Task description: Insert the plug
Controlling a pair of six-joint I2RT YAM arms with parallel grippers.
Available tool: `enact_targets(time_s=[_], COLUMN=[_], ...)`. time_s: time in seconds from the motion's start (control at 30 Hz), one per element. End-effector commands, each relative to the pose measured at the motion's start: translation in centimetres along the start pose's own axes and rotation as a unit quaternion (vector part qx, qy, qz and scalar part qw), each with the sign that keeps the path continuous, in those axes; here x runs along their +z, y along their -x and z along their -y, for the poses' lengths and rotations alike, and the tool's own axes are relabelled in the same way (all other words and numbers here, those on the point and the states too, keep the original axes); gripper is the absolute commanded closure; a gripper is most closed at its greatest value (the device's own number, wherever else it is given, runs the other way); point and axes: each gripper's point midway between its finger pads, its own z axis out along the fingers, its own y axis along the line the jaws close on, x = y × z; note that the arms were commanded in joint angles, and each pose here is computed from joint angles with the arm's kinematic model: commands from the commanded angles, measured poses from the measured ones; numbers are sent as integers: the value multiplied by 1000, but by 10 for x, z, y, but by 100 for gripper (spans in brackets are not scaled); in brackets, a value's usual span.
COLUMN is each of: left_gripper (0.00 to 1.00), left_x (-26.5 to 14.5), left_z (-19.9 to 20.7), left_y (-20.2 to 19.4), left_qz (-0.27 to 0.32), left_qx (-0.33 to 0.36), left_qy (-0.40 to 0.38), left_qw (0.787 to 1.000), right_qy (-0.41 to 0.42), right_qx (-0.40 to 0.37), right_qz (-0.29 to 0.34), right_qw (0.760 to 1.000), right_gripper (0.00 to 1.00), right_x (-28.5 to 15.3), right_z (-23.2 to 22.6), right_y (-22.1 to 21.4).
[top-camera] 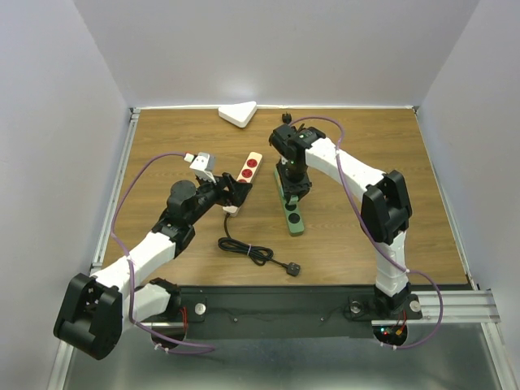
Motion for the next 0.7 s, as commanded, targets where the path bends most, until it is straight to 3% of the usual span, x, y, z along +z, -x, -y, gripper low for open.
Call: enact_targets(time_s=[0.0, 0.67], left_gripper=[9, 9], left_x=[-3, -4], left_z=[8, 4], left_y=[17, 14], left_qz=[27, 25], left_qx=[7, 11], left_qy=[-9, 2], left_qw=[1000, 1000], right_qy=[15, 14], right_qx=[3, -2], right_qz=[-22, -42], right_qw=[1000, 999], right_gripper=[99, 100], right_x=[2, 27], right_z=[-8, -10], right_y=[-10, -15])
